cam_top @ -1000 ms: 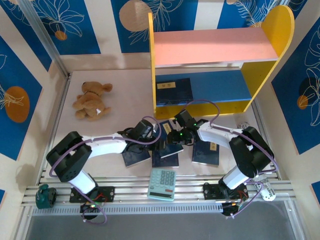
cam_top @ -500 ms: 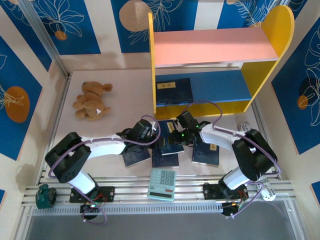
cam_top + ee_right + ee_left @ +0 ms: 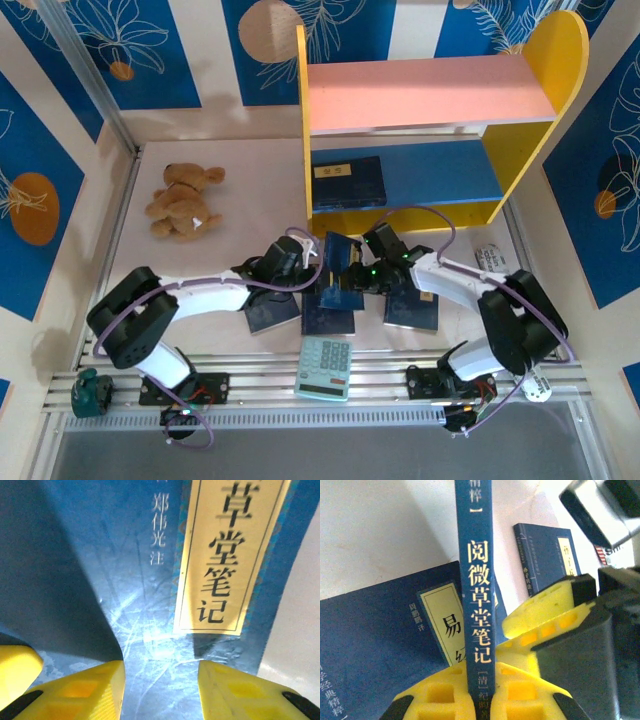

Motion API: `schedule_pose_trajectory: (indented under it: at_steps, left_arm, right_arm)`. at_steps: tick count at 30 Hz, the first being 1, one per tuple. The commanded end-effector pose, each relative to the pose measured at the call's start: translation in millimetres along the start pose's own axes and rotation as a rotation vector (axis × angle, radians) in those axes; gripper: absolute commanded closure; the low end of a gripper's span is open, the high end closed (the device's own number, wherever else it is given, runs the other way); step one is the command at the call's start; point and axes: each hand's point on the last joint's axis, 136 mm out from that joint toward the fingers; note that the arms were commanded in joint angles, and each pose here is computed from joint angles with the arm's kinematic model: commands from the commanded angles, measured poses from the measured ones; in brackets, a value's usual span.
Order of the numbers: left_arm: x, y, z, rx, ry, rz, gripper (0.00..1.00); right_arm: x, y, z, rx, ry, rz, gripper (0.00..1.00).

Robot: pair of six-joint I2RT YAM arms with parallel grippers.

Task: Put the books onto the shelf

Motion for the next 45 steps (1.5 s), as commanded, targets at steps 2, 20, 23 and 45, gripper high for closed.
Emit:
schedule_pose_trajectory:
  at_steps: [2,20,23,45]
  left_arm:
    - [-31,-30,24,0.109,-0.071,-0.043,1.0]
    - [-227,26,92,-0.109,-0.771,0.402,1.0]
    - [-244,29,102,-0.165,-0.884,0.403,1.0]
    - [-245,15,115,-0.294,-1.063,0.188,1.0]
  right_arm:
    - [-34,12,9,-0.012,-0.067,0.061,0.55]
    - [-113,82,46,-0.001,-0.347,0.387,0.52]
    - [-116,105,50,0.015,-0.396,0.47,0.51]
    - [-85,232,37,-0.039,-0.362,0.714,0.27]
Point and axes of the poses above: each hand's point on the last joint's axis, 136 mm out from that joint toward the fingers, its own x axis out along the fingers, its own y axis along the line the jaws close on, z = x × y, and after that the axes turned 6 degrees about x, right-handed
